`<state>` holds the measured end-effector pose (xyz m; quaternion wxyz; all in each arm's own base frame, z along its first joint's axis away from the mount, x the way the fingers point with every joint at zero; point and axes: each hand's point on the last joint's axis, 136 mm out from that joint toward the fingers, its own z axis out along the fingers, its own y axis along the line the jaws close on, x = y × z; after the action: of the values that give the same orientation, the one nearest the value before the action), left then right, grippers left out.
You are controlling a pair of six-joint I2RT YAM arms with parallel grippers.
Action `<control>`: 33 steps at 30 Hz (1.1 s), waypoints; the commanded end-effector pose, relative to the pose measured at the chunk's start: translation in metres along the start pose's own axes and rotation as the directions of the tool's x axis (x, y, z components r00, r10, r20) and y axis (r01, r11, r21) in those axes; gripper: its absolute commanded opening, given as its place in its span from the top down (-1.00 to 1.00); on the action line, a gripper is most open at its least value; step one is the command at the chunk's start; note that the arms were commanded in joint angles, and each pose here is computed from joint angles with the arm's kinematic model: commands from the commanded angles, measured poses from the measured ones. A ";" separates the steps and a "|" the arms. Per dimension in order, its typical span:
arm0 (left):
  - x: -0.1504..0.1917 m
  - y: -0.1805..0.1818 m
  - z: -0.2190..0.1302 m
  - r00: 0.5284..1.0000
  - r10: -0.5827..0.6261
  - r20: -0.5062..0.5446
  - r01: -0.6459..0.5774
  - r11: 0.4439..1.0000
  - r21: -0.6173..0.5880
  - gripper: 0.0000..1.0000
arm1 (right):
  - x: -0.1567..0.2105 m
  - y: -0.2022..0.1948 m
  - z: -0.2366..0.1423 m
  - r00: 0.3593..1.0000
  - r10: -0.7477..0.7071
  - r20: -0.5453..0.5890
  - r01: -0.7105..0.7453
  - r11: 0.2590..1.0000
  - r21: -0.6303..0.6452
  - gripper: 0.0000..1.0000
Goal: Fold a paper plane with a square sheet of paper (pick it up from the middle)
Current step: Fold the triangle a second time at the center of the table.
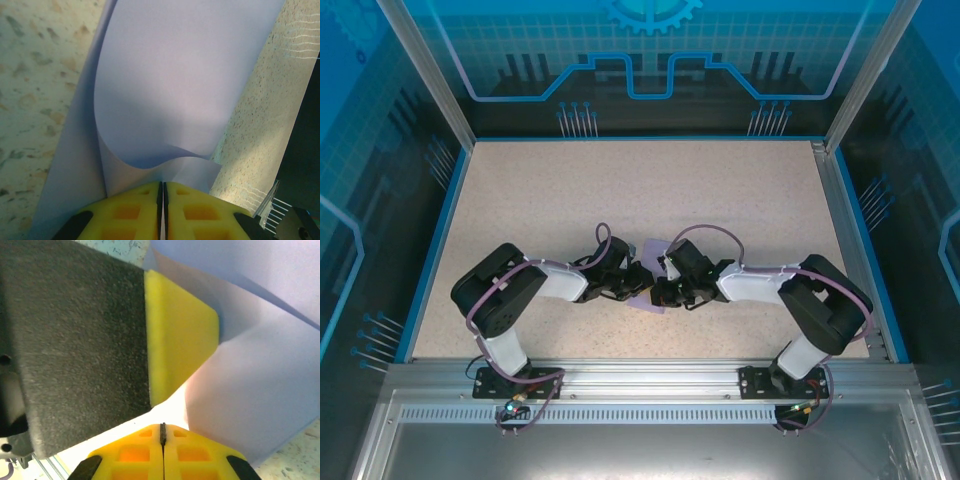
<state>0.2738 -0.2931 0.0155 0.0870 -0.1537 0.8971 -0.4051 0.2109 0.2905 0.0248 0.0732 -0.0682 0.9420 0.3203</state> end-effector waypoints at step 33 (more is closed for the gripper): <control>0.009 0.031 0.000 1.000 -0.010 -0.017 0.008 0.993 -0.114 0.72 | 0.072 -0.068 -0.016 0.984 0.154 -0.087 -0.145 0.985 0.097 0.82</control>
<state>0.2720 -0.2937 0.0149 0.0849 -0.1514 0.8985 -0.4033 0.1838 0.2528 0.0098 0.0763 -0.0424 0.9411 0.3268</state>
